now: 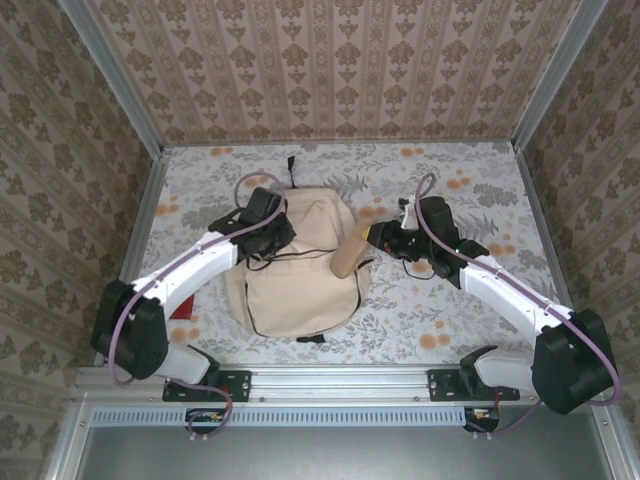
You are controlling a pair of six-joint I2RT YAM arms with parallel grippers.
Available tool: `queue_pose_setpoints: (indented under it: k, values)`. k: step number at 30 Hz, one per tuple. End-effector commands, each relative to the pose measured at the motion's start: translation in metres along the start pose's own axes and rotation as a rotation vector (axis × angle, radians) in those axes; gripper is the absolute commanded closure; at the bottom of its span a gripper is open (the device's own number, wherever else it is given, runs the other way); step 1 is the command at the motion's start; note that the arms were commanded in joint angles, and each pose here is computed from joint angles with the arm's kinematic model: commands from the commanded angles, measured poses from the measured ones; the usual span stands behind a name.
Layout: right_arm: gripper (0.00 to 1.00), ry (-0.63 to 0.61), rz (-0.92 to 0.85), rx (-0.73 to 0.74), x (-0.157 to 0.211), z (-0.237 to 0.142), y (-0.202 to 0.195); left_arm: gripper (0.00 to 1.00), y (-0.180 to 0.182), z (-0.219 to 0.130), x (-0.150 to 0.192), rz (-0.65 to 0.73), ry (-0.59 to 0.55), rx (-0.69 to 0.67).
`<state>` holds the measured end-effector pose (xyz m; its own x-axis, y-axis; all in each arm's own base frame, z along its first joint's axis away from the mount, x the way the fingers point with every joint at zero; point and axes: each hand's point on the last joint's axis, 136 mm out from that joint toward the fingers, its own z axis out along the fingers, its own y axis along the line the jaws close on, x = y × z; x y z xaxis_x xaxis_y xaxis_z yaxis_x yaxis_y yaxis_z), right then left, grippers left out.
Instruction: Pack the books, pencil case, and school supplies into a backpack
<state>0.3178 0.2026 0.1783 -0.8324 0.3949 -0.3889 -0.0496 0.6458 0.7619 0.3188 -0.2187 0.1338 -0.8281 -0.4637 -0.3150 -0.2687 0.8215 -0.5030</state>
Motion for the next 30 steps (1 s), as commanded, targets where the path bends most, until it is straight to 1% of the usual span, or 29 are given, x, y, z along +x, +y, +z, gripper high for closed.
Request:
queue_pose_setpoints:
  k: [1,7,9,12,16,19,22,27,30]
  values:
    - [0.76,-0.069,-0.037,0.057,-0.017,-0.011,-0.001,1.00,-0.069,0.006,0.010,0.017,0.076,0.190]
    - [0.76,-0.135,-0.032,0.141,-0.039,-0.033,-0.026,1.00,-0.134,0.028,0.010,-0.001,0.112,0.309]
    - [0.76,-0.159,-0.029,0.164,-0.050,-0.042,-0.034,1.00,-0.150,0.035,0.009,-0.016,0.114,0.336]
    - [0.76,-0.192,-0.008,0.174,-0.062,-0.053,-0.043,1.00,-0.163,0.044,0.012,-0.016,0.130,0.347]
    - [0.76,-0.246,0.066,0.152,-0.072,-0.058,-0.053,1.00,-0.162,0.045,0.017,-0.015,0.136,0.340]
    - [0.75,-0.302,0.133,0.122,-0.083,-0.057,-0.059,1.00,-0.160,0.039,0.018,-0.017,0.136,0.348]
    - [0.75,-0.375,0.189,0.071,-0.097,-0.053,-0.060,1.00,-0.161,0.033,0.020,-0.012,0.152,0.363]
    - [0.75,-0.450,0.266,-0.009,-0.114,-0.039,-0.061,1.00,-0.167,0.027,0.023,0.001,0.177,0.391]
    - [0.74,-0.506,0.285,-0.018,-0.122,-0.034,-0.063,1.00,-0.169,0.029,0.025,0.001,0.193,0.397]
